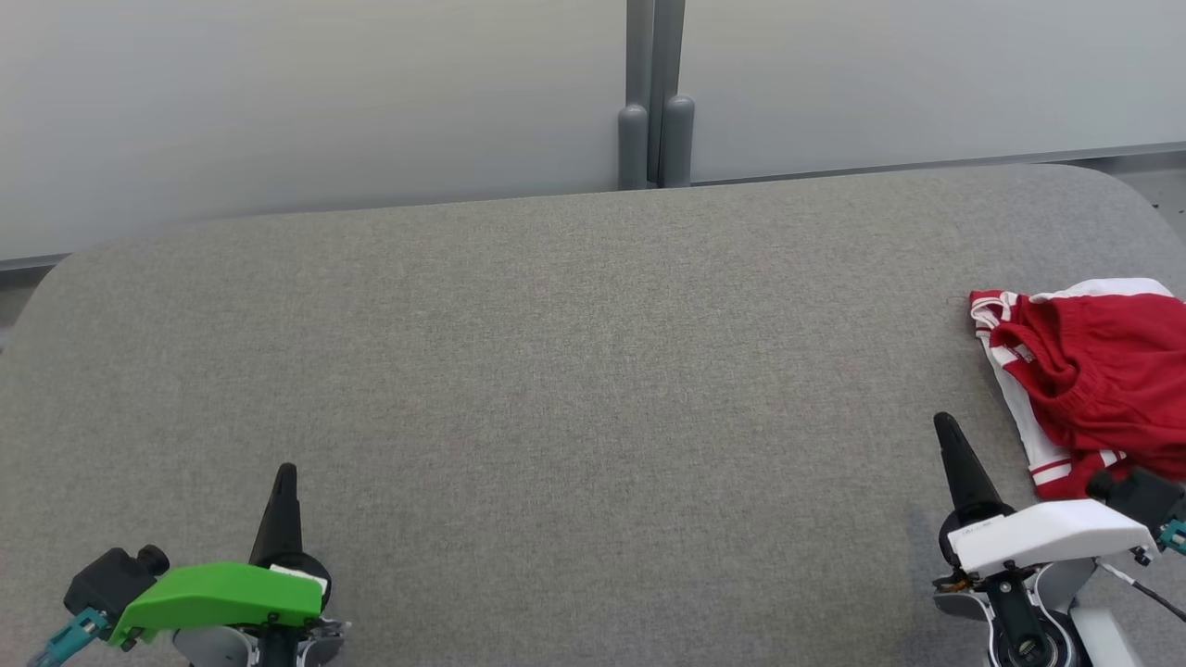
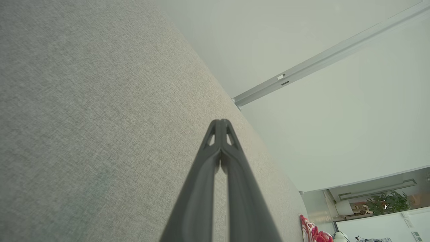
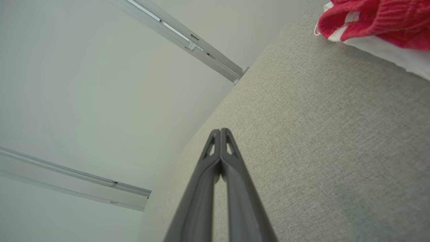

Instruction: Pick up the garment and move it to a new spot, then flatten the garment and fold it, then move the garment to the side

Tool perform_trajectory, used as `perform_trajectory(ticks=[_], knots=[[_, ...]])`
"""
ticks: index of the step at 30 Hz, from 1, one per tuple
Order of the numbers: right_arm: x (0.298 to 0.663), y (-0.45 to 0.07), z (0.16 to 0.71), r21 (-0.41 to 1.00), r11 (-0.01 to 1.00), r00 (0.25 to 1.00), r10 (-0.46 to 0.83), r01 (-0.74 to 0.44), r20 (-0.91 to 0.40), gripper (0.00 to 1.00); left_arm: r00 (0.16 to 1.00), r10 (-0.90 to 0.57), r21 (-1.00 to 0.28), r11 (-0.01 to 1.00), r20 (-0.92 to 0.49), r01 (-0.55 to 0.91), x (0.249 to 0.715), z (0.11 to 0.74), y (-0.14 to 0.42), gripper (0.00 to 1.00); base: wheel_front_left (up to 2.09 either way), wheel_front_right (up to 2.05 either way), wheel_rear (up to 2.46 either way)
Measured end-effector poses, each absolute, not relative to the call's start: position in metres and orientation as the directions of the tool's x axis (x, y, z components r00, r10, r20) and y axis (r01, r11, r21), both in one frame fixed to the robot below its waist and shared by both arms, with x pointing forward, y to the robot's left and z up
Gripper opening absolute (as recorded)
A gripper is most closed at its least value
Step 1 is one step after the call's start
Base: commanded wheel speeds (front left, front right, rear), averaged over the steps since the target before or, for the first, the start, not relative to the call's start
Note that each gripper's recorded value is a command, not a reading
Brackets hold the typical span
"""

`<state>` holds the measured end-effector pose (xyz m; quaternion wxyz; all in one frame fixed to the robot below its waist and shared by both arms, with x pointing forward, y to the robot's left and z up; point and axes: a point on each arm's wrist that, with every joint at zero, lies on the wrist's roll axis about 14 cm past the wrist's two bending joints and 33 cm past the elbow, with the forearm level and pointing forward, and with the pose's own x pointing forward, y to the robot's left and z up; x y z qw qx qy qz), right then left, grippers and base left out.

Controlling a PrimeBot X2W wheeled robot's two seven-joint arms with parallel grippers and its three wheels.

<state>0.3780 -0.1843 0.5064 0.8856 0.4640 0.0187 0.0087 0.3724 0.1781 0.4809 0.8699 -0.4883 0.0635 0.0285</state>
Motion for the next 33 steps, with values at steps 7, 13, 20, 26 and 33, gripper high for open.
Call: perform_trajectory(ticks=[7,13,20,26,33], knots=[[0.378,-0.187,0.505,0.863,0.504,0.999,0.028,0.012,-0.03,0.0,0.991,-0.014,-0.881,0.46,-0.131,-0.11,0.374,0.483,0.18,0.0,0.0,0.0,0.0],[0.38,-0.189,0.506,0.898,0.441,0.999,0.025,0.014,-0.028,0.0,0.993,-0.016,-0.912,0.398,-0.12,-0.104,0.376,0.486,0.181,0.0,0.0,0.0,0.0],[0.381,-0.19,0.507,0.922,0.387,0.999,0.023,0.015,-0.027,0.0,0.994,-0.013,-0.934,0.344,-0.11,-0.099,0.377,0.489,0.184,0.0,0.0,0.0,0.0],[0.382,-0.192,0.508,0.942,0.334,1.0,0.021,0.014,-0.022,0.0,0.995,-0.016,-0.949,0.302,-0.095,-0.085,0.379,0.493,0.185,0.0,0.0,0.0,0.0],[0.382,-0.193,0.508,0.961,0.276,1.0,0.018,0.016,-0.022,0.0,0.996,-0.013,-0.966,0.248,-0.083,-0.077,0.379,0.495,0.187,0.0,0.0,0.0,0.0]])
